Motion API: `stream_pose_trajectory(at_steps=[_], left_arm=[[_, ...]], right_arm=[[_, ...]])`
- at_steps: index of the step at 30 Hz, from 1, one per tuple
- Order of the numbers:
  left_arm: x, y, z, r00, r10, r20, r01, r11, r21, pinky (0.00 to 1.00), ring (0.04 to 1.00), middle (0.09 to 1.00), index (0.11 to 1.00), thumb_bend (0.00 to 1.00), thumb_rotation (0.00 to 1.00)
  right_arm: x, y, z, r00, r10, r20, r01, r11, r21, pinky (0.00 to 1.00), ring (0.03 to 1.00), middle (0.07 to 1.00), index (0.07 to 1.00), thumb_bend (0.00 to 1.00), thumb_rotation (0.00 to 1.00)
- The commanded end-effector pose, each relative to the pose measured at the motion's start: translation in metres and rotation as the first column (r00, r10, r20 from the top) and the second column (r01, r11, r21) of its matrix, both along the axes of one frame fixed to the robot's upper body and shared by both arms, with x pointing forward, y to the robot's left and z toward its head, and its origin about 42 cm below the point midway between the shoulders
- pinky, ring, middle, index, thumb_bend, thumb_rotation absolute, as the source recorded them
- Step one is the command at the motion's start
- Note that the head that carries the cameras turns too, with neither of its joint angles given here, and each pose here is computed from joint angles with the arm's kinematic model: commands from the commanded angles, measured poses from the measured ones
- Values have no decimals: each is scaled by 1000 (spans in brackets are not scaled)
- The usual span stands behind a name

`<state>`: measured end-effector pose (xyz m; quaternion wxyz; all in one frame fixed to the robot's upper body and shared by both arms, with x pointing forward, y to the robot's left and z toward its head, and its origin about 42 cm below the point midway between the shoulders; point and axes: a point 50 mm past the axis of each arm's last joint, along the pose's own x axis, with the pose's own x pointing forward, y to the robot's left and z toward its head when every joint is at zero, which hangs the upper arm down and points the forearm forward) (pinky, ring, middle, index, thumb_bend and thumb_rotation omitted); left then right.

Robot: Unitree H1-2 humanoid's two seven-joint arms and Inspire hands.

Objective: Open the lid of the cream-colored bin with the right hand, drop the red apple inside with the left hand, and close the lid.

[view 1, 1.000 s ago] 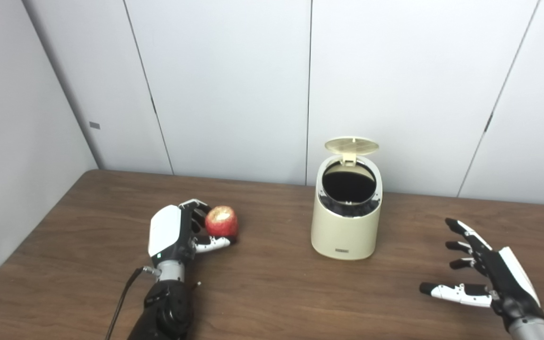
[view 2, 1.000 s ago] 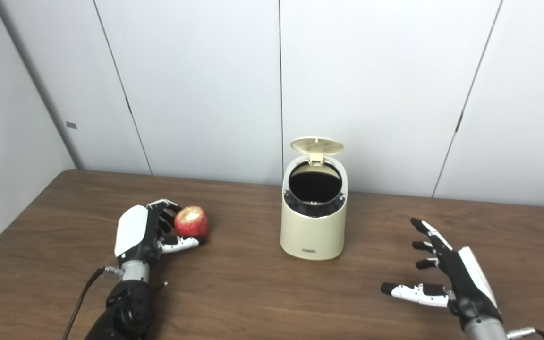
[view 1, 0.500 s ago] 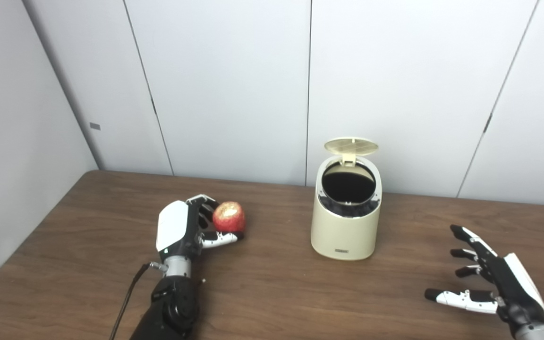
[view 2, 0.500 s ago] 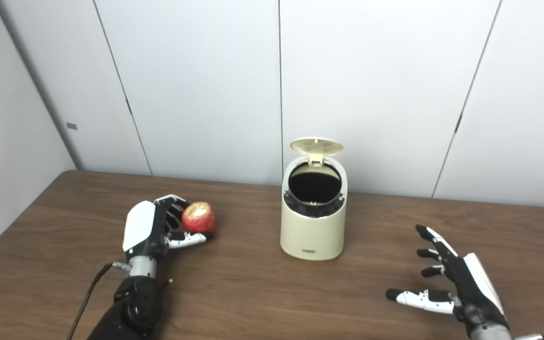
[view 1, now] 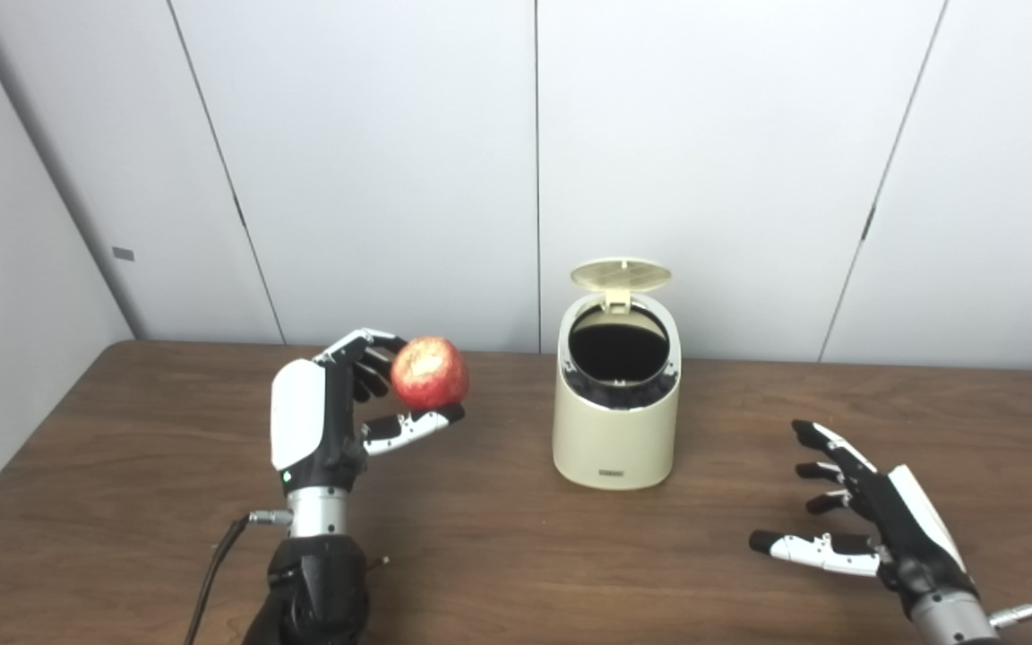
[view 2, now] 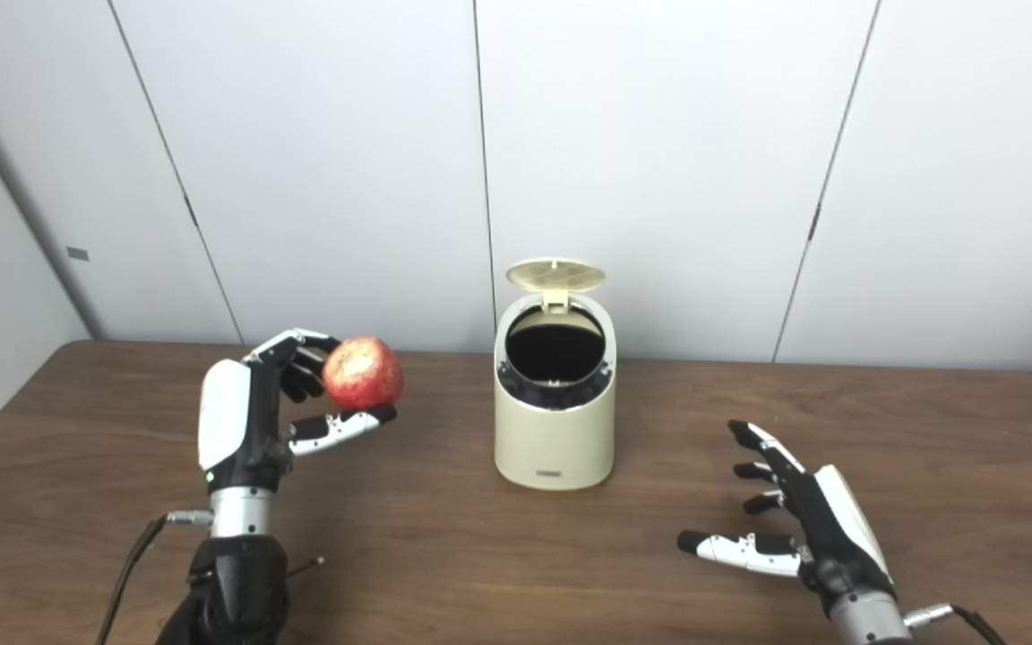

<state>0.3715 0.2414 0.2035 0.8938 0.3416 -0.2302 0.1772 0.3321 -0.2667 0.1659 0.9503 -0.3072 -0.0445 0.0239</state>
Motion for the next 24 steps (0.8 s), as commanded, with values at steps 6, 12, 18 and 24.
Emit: stream_pose_trajectory(at_steps=[6,12,18,24], left_arm=[[8,-29,50,988,-107,114,107,994,3,351,380,435,516,521,0],[16,-49,55,983,-151,108,151,988,8,297,378,444,513,522,0],[22,-67,55,977,-192,94,192,981,13,287,381,446,513,522,0],[26,-84,55,967,-234,102,235,972,3,297,384,449,511,522,0]], right_arm=[[9,13,13,998,12,64,-12,1000,-5,605,786,894,883,836,278],[9,19,11,998,9,62,-10,1000,5,628,797,896,884,841,272],[9,22,13,998,2,69,-1,1000,-15,630,798,897,884,845,292],[10,21,14,997,7,71,-6,1000,-16,664,808,896,885,835,289]])
